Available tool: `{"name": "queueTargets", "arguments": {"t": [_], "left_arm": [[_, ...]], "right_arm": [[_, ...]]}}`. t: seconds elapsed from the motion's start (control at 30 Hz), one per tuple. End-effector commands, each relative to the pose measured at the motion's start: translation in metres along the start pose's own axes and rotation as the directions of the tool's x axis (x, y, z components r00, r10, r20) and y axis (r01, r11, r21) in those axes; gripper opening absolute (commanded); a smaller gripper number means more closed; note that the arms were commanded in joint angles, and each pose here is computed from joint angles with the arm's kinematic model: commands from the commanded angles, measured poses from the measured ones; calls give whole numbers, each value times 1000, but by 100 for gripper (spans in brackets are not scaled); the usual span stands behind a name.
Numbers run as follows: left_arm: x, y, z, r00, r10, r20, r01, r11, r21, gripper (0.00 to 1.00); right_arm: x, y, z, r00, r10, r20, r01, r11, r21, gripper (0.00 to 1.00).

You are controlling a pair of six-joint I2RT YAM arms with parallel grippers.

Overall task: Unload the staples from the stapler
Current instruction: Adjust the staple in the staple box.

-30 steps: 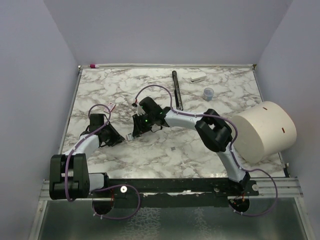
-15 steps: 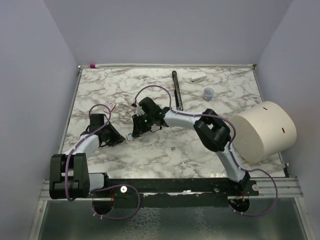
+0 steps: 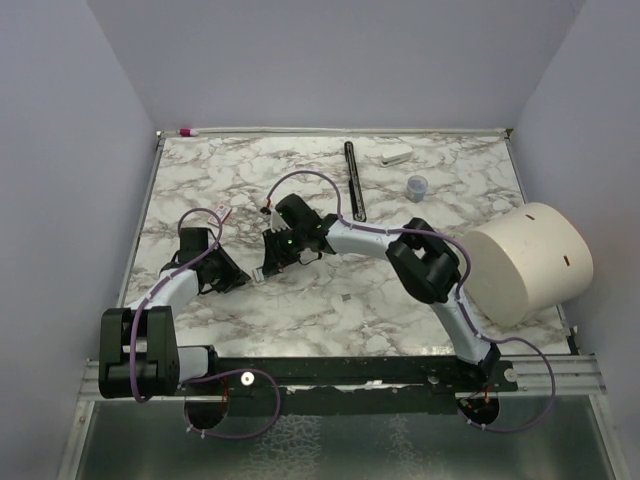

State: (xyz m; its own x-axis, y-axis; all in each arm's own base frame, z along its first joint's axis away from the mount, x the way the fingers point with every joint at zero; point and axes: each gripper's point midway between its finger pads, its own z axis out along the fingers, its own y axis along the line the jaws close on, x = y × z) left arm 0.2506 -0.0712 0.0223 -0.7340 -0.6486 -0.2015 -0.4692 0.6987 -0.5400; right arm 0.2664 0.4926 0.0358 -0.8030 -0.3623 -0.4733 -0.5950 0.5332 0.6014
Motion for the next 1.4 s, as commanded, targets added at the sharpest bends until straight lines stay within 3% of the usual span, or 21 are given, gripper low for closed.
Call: {"name": "queueTargets", "arguments": {"t": [0.0,0.97,1.37], "left_arm": [[5,2,1,1000,9,-16,-9,1000,8,24],[3,1,-2,1000,13,-4,-13,1000,7,24],[0,-1,-7,1000,18,23,-19,1000,8,25]], "right_arm": [[-3,12,9,1000,-14,1,14,999,-48,15],[-9,29,20,999,-36,-6,35,995,-97,21],[-25,42,0,996,-73,43,77,994,-83,25]]}}
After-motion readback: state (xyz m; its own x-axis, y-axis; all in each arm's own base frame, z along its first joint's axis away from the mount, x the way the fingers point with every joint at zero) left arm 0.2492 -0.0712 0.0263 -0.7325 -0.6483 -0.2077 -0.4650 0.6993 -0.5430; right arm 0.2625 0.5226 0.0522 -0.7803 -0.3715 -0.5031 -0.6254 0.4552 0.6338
